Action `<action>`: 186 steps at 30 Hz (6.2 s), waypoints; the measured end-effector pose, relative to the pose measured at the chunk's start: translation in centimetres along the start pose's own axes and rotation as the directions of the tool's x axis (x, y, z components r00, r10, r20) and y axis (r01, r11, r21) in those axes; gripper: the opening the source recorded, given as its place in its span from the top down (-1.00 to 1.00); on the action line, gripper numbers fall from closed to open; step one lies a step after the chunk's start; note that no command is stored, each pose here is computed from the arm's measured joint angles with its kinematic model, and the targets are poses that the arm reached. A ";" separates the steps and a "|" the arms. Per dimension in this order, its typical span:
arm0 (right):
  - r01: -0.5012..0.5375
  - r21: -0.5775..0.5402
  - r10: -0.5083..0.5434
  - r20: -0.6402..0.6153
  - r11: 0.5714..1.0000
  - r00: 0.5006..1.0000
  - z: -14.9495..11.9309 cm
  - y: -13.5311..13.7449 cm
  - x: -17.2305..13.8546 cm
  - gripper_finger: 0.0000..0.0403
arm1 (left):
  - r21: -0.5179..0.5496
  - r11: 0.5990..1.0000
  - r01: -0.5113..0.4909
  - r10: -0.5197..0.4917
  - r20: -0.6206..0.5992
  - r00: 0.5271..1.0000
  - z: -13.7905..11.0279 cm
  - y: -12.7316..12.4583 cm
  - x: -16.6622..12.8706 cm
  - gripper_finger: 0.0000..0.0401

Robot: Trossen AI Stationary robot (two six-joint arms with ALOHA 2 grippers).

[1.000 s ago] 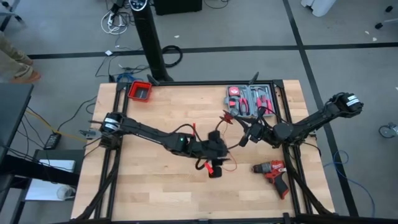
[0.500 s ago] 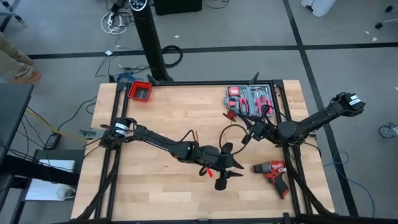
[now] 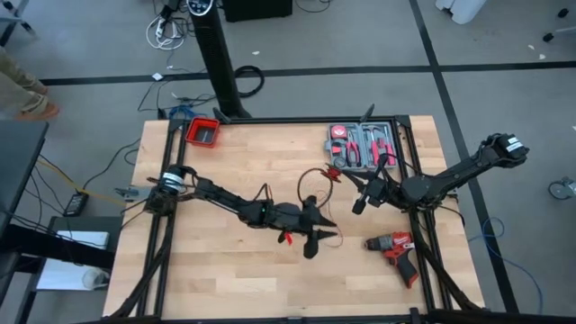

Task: Coil cords
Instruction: Uncoil the red wire from the black spool

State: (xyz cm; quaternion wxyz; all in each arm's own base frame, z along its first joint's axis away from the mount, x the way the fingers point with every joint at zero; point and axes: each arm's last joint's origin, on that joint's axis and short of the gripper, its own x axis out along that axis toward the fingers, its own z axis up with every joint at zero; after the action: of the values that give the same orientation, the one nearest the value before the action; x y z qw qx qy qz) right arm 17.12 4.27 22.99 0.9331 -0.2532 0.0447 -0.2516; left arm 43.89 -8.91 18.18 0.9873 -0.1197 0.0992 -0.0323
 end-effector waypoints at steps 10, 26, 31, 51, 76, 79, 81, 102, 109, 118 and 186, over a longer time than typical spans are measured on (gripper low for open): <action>-0.029 -0.014 0.029 0.011 0.999 1.000 0.0 0.1 0.0 1.00 | 0.118 0.936 -0.332 0.344 -0.110 0.932 1.4 2.1 -2.8 0.32; -0.095 0.083 0.088 0.084 0.992 0.993 0.4 0.2 0.1 1.00 | 0.135 0.898 -0.420 0.432 -0.079 0.898 1.7 2.9 -2.9 0.31; -0.093 0.138 0.080 0.099 0.986 0.992 0.5 0.2 0.3 1.00 | 0.153 0.906 -0.394 0.406 -0.057 0.912 2.0 2.8 -2.8 0.31; -0.062 0.180 0.038 0.133 0.982 0.990 0.2 1.7 1.9 1.00 | 0.156 0.909 -0.386 0.398 -0.047 0.916 2.1 2.7 -2.8 0.31; -0.070 0.189 0.044 0.140 0.979 0.989 0.2 1.8 2.0 1.00 | 0.109 0.906 -0.409 0.417 -0.059 0.907 1.9 2.8 -2.8 0.83; -0.072 0.185 0.046 0.137 0.980 0.990 0.1 1.9 2.0 1.00 | 0.093 0.904 -0.418 0.426 -0.089 0.900 1.6 2.9 -2.9 0.96; -0.072 0.185 0.047 0.137 0.980 0.990 0.1 1.9 2.0 1.00 | 0.082 0.903 -0.423 0.430 -0.101 0.897 1.5 2.9 -2.9 0.97; -0.074 0.175 0.052 0.129 0.982 0.990 0.0 1.9 2.0 1.00 | 0.099 0.903 -0.418 0.426 -0.084 0.901 2.1 2.8 -2.7 1.00; -0.064 0.166 0.044 0.122 0.984 0.992 0.0 1.9 2.0 1.00 | 0.213 0.884 -0.415 0.446 -0.126 0.886 4.7 2.5 -2.2 1.00; -0.052 0.138 0.037 0.111 0.989 0.993 0.0 2.0 1.9 1.00 | 0.423 0.789 -0.446 0.586 -0.300 0.753 6.5 2.3 -3.0 1.00; 0.215 0.109 -0.196 -0.161 0.971 0.967 -3.0 -0.2 4.2 1.00 | 0.444 0.896 -0.008 0.242 -0.473 0.847 8.3 -6.9 -4.4 1.00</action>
State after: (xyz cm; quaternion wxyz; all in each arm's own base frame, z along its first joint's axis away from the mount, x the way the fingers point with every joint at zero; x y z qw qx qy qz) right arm 20.02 0.75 20.62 0.9099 -0.1780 0.0717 -0.3677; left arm 41.00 -13.26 28.55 0.9258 0.1183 0.3586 -0.0180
